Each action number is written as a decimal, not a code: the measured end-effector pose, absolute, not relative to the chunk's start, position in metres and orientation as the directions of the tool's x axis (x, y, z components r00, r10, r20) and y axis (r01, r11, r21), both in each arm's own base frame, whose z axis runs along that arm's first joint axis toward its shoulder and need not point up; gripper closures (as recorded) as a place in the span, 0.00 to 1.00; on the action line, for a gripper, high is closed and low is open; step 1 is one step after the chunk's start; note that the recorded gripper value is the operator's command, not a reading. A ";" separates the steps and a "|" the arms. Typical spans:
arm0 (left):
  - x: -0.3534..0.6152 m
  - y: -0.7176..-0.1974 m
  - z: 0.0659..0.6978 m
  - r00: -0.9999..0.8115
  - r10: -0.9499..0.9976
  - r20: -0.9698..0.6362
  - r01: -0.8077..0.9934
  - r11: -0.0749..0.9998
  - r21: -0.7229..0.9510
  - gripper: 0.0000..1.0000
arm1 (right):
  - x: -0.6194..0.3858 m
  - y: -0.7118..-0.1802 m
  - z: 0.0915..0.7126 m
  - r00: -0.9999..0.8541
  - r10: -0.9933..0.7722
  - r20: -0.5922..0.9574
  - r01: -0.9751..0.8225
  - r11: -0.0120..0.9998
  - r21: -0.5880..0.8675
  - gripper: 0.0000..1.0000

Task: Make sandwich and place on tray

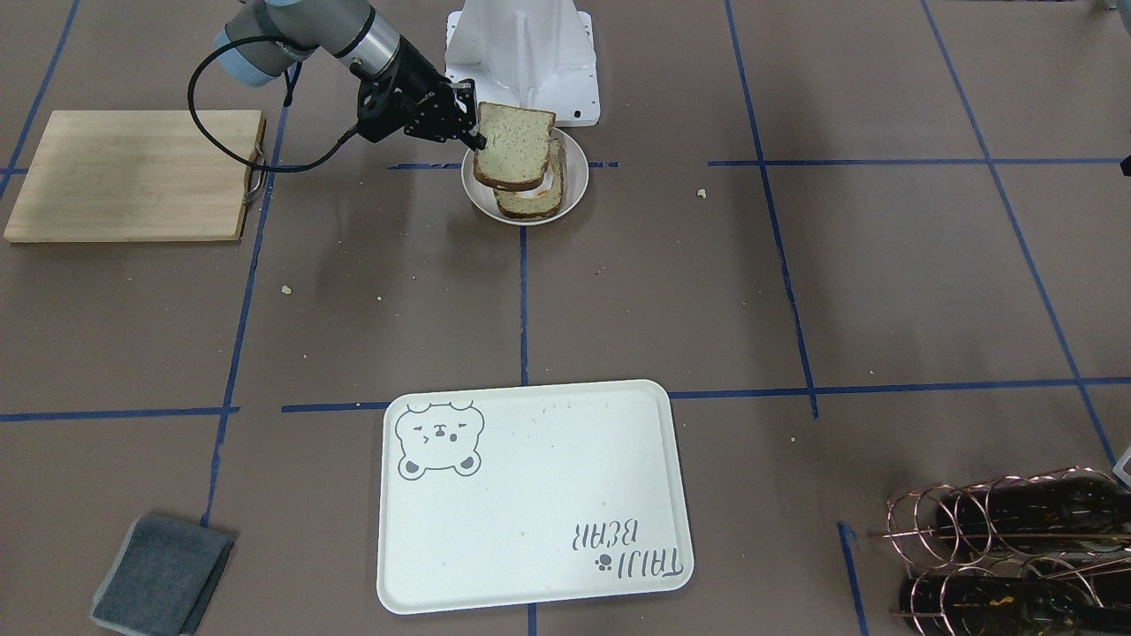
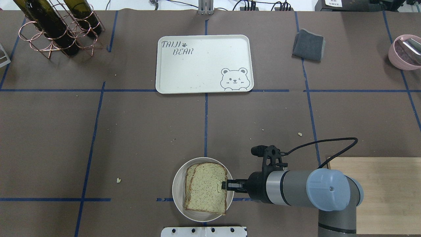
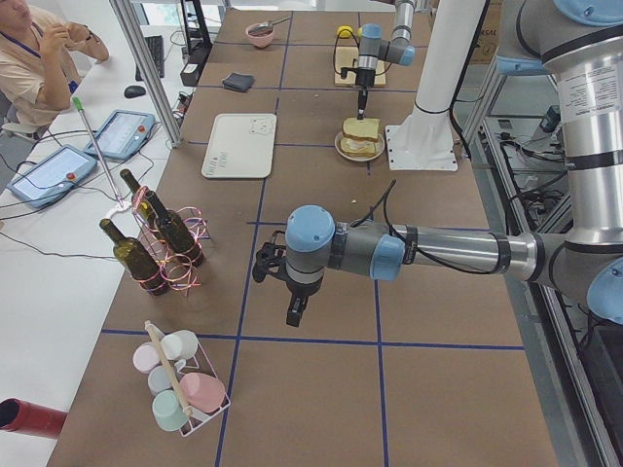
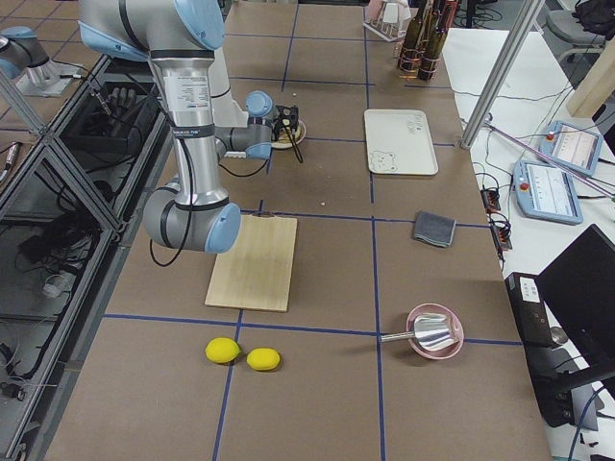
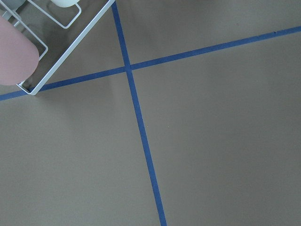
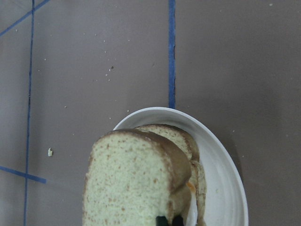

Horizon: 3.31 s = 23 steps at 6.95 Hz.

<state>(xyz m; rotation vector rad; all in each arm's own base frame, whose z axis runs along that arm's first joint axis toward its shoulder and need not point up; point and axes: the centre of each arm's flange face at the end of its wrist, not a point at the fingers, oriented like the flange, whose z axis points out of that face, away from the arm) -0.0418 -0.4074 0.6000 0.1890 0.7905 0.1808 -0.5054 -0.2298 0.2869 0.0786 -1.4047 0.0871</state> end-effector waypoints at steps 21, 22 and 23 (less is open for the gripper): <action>0.027 -0.475 0.435 0.510 0.615 -0.601 0.007 0.696 0.718 0.00 | 0.018 -0.390 0.572 0.765 -0.235 0.600 0.179 0.972 0.153 0.00; 0.069 -0.466 0.404 0.444 0.611 -0.655 0.027 0.722 0.691 0.00 | 0.044 -0.364 0.602 0.768 -0.222 0.600 0.182 0.975 0.129 0.00; 0.123 -0.446 0.370 0.344 0.632 -0.694 0.016 0.735 0.678 0.00 | 0.063 -0.347 0.624 0.768 -0.213 0.604 0.180 0.977 0.115 0.00</action>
